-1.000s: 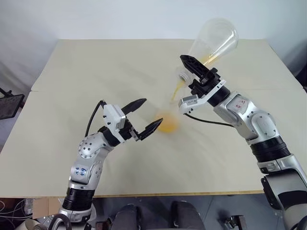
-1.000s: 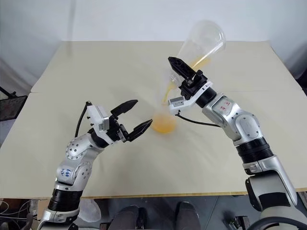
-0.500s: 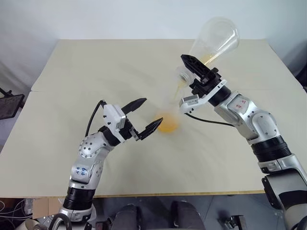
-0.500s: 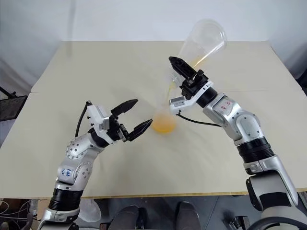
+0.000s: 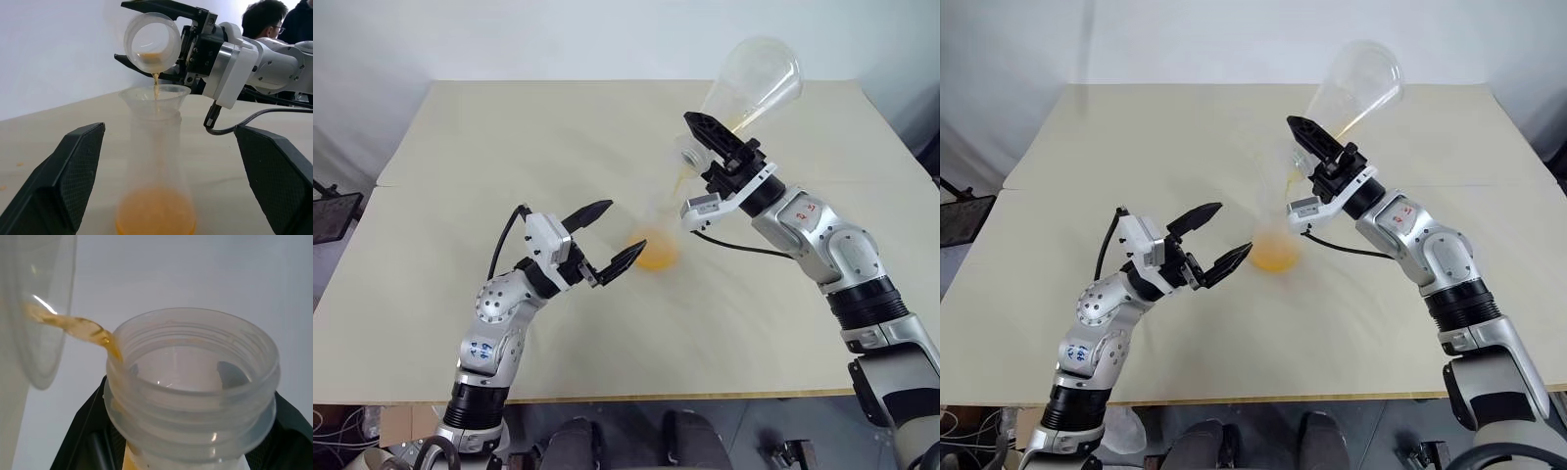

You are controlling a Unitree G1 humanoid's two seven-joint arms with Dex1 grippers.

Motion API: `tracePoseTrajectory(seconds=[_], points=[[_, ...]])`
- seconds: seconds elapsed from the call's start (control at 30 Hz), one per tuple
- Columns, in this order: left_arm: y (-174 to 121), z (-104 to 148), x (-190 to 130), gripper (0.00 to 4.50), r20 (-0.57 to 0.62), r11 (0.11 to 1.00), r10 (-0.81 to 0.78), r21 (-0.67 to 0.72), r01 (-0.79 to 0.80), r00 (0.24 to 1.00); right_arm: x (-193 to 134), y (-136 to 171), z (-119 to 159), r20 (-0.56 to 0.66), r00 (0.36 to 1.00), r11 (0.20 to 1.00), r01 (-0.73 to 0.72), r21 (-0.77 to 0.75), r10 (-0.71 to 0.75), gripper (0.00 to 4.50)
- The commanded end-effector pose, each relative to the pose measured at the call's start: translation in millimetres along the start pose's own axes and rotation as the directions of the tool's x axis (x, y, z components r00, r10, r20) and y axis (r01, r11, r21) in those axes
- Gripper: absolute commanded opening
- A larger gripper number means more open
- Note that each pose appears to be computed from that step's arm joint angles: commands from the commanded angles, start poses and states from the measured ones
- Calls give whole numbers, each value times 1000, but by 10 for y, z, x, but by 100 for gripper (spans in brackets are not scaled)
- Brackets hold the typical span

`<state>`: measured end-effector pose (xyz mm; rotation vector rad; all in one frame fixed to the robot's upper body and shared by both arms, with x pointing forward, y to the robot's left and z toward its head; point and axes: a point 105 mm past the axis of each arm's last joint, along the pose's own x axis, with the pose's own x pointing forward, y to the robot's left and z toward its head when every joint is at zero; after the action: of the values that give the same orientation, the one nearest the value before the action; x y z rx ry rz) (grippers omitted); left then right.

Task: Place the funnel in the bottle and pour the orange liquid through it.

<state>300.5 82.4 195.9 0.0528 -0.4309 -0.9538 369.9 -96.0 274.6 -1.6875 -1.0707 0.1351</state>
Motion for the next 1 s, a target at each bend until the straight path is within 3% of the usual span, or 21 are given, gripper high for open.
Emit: tracePoseTrajectory(seconds=[0.03,0.63,0.87,1.0], points=[[-23,94,18,450,33,999,-15,36,14,999,71,-195,-4,11,997,997,72,-26,-71,248],[-12,98,38,450,43,999,-11,39,10,999,73,-205,-26,-5,997,997,76,-7,-76,248],[-4,95,24,450,38,999,-11,39,9,999,70,-230,-144,-101,992,972,97,216,-76,248],[-3,92,24,450,33,999,-17,37,16,999,21,-315,-293,-184,979,914,155,375,-91,248]])
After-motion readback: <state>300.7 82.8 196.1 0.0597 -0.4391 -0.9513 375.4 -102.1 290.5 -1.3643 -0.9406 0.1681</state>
